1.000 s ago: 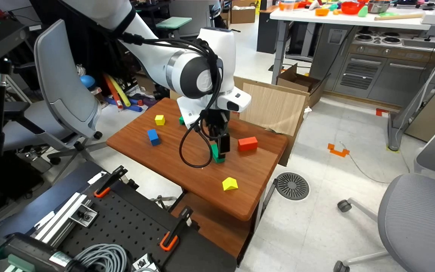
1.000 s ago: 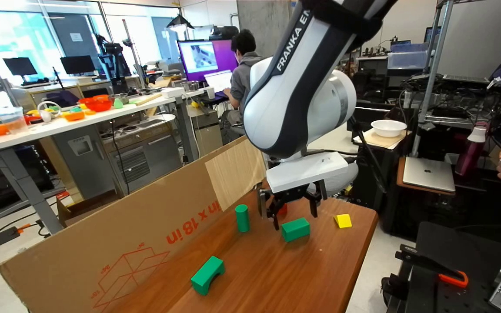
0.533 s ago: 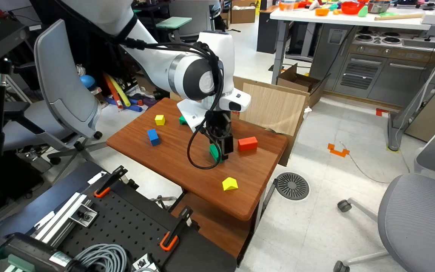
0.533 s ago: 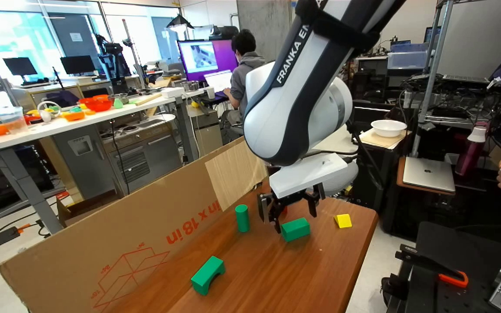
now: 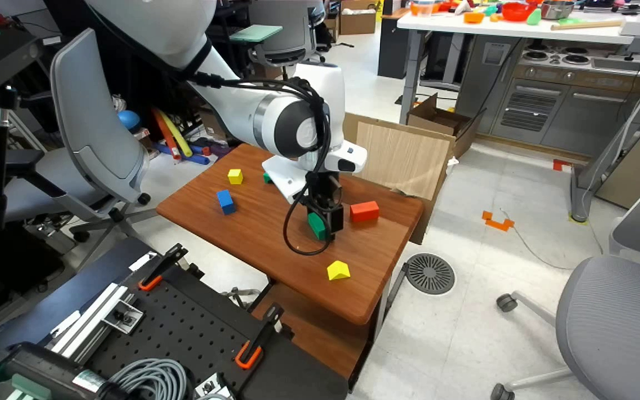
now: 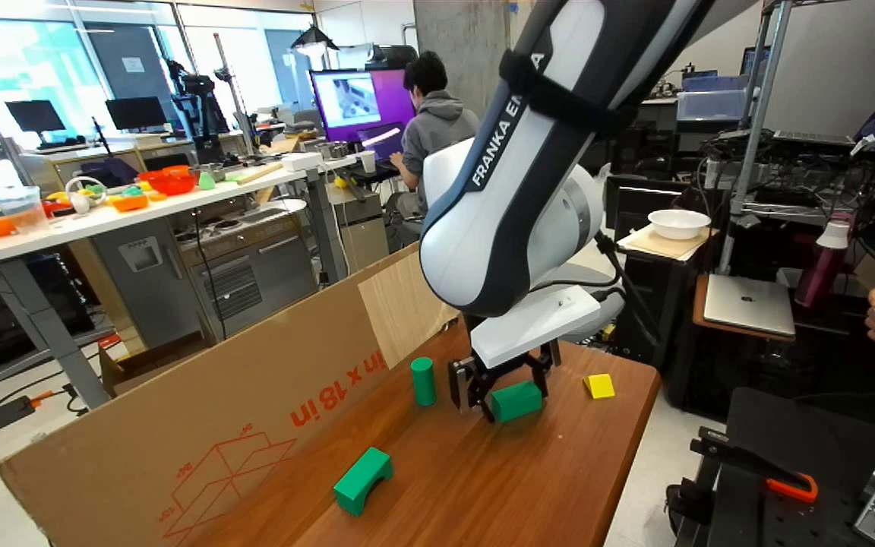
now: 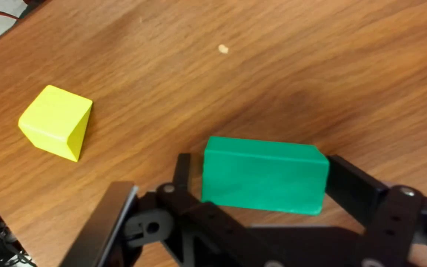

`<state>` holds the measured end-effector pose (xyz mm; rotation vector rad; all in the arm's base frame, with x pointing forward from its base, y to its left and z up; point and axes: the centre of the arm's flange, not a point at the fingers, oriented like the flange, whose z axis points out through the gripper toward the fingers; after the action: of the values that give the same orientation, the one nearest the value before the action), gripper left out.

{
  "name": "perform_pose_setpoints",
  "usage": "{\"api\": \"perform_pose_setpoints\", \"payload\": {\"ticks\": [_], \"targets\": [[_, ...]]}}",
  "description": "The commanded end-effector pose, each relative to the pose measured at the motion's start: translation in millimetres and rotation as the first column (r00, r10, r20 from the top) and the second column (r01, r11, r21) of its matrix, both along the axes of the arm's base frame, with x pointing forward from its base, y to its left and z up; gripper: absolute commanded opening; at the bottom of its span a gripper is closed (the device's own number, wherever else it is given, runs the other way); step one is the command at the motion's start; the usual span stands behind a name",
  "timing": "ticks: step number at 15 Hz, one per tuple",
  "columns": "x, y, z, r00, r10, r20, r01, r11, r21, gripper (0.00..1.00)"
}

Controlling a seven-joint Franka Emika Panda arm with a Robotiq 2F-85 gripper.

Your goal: Put the green block on the right on the green block to the left and then put the block back on the table on the right

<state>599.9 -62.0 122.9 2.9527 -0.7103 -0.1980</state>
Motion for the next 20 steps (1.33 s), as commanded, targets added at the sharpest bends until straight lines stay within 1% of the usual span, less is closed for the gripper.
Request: {"api": "perform_pose_setpoints", "payload": {"ticks": [1, 2, 3, 6, 7, 10, 11, 13, 14, 16, 18, 20], "targets": [[12, 3, -7, 1.0, 0.03, -0.008, -0.03, 1.0, -0.003, 0.59], [9, 4, -2, 1.0, 0.024, -0.004, -0.024, 1.0, -0.001, 0.5], [6, 6, 4, 0.999, 0.037, -0.012, -0.037, 0.999, 0.029, 0.46], [-11, 23, 29, 0.993, 0.113, 0.023, -0.114, 0.993, 0.014, 0.43], [-14, 31, 42, 0.989, 0.147, 0.035, -0.147, 0.989, 0.004, 0.42], [-18, 65, 75, 0.969, 0.239, 0.067, -0.238, 0.971, -0.023, 0.41], [-16, 79, 86, 0.955, 0.286, 0.082, -0.284, 0.958, -0.037, 0.41], [-7, 106, 108, 0.913, 0.394, 0.103, -0.391, 0.919, -0.055, 0.41], [-1, 118, 118, 0.89, 0.441, 0.115, -0.437, 0.898, -0.058, 0.41], [11, 142, 134, 0.835, 0.53, 0.145, -0.526, 0.848, -0.071, 0.41], [24, 162, 143, 0.81, 0.561, 0.168, -0.555, 0.827, -0.087, 0.41], [36, 177, 148, 0.798, 0.573, 0.186, -0.57, 0.818, -0.071, 0.41]]}}
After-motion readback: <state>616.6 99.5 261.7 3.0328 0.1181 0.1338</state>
